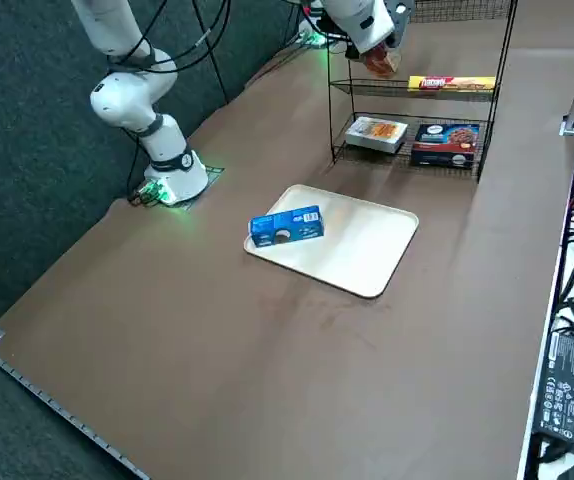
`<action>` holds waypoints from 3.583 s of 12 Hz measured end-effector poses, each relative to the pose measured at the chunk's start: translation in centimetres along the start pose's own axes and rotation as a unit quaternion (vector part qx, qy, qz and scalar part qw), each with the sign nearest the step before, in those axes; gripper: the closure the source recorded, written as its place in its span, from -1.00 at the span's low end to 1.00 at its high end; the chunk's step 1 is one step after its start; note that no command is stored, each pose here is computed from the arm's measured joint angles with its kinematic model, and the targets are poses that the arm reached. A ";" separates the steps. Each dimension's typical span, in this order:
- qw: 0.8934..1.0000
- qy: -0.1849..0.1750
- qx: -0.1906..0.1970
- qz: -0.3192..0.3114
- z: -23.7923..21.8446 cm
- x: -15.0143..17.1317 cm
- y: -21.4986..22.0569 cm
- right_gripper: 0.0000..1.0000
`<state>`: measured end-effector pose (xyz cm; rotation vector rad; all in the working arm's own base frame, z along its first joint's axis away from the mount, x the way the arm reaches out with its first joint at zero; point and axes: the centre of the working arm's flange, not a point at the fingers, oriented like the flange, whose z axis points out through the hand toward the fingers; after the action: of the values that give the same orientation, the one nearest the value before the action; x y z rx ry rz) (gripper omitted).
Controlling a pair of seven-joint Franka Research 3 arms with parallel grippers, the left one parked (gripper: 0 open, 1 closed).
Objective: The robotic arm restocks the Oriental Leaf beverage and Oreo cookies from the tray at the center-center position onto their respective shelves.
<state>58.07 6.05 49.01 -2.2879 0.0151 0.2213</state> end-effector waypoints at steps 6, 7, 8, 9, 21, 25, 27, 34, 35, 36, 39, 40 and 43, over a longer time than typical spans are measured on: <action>1.000 -0.007 -0.012 0.016 3.4 0.0 -0.3 -0.19; 1.000 -0.007 -0.014 0.017 3.8 0.1 -0.3 -0.19; 1.000 -0.004 -0.016 0.017 4.2 0.1 -0.3 -0.19; 1.000 0.001 -0.018 0.017 4.5 0.1 -0.2 -0.19; 0.999 0.011 -0.033 0.010 7.8 -1.0 -0.9 -0.19; 0.999 0.009 -0.033 0.002 8.0 -1.0 -0.9 -0.19; 0.999 0.007 -0.034 0.002 8.2 -1.0 -0.8 -0.19; 0.999 -0.001 -0.037 0.002 9.7 -0.7 -0.8 -0.19; 0.999 -0.001 -0.037 0.002 9.7 -0.7 -0.8 -0.19; 0.999 0.000 -0.037 0.003 9.7 -0.6 -0.8 -0.19; 0.999 0.003 -0.034 0.009 9.5 -0.4 -1.1 -0.30; 0.999 0.006 -0.032 0.008 9.2 -0.3 -1.4 -0.52; 0.999 0.012 -0.030 0.005 8.5 -0.1 -2.1 -1.00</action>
<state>56.79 13.80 45.04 -2.3511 0.0318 0.2025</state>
